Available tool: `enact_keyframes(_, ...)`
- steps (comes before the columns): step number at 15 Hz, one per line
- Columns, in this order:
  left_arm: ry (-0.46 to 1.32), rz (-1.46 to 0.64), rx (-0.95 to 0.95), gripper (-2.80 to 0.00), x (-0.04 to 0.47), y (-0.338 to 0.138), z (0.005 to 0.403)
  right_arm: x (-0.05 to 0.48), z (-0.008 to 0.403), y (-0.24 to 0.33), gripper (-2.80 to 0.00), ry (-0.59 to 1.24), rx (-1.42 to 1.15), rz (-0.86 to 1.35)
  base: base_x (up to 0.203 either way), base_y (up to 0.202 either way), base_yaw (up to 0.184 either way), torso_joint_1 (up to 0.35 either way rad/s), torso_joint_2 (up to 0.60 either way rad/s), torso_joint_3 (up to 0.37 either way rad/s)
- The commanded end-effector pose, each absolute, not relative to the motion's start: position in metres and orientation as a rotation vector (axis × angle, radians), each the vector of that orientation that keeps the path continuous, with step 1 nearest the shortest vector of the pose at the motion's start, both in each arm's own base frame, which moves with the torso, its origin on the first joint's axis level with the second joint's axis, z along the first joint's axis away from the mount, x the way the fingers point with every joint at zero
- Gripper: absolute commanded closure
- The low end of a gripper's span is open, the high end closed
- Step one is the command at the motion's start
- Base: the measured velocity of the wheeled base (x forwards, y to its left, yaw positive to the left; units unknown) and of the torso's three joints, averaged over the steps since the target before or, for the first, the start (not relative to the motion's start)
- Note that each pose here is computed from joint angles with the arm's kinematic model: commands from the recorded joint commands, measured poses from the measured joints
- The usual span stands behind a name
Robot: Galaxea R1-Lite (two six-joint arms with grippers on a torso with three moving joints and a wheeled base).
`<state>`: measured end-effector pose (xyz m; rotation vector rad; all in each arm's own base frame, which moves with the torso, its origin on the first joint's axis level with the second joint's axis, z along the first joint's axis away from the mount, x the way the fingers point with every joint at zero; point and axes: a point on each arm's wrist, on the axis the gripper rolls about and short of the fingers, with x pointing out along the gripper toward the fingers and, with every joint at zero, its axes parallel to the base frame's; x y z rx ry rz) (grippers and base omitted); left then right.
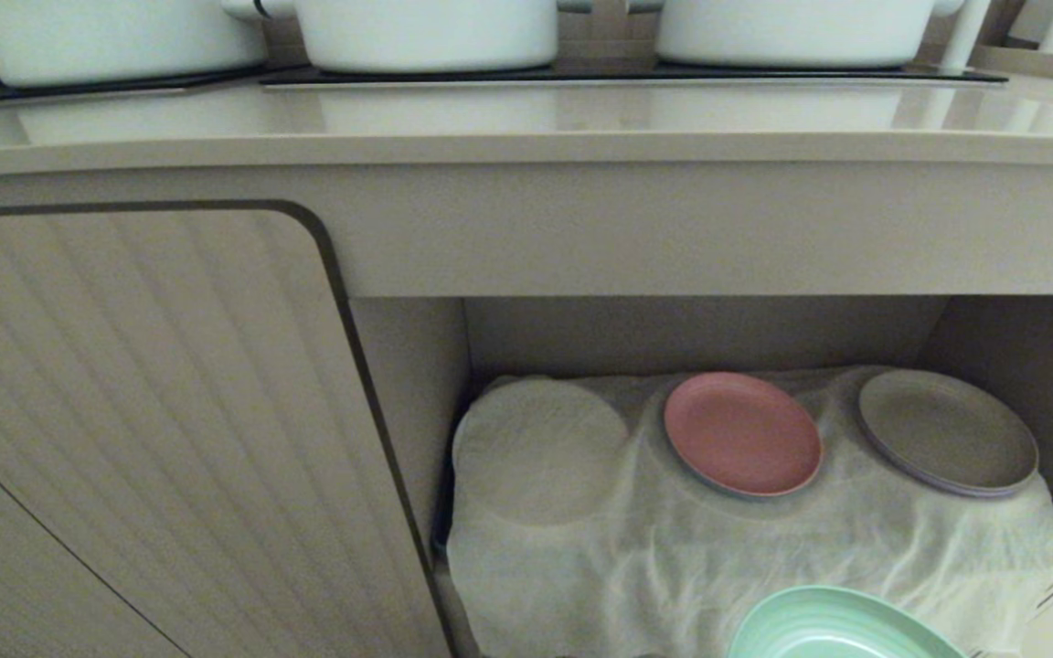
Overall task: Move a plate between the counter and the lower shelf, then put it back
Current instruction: Put the plate in the cupboard
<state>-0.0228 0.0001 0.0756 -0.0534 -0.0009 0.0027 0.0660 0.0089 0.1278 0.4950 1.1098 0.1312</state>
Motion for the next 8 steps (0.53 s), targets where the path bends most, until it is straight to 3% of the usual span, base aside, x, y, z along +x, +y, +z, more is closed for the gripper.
enact_keyframes(1, -0.002, 0.003, -0.054, 0.00, -0.0228, 0.0001, 0.0756, 0.0665, 0.1276, 0.0090, 0.00, 1.115, 0.499, 0.130, 0.000, 0.000, 0.000, 0.000, 0.00, 0.000)
enact_keyframes(8, -0.002, 0.003, -0.054, 0.00, -0.0228, 0.0001, 0.0756, 0.0740, 0.1286, 0.0090, 0.00, 1.099, 0.503, 0.127, 0.000, 0.000, 0.000, 0.000, 0.00, 0.000)
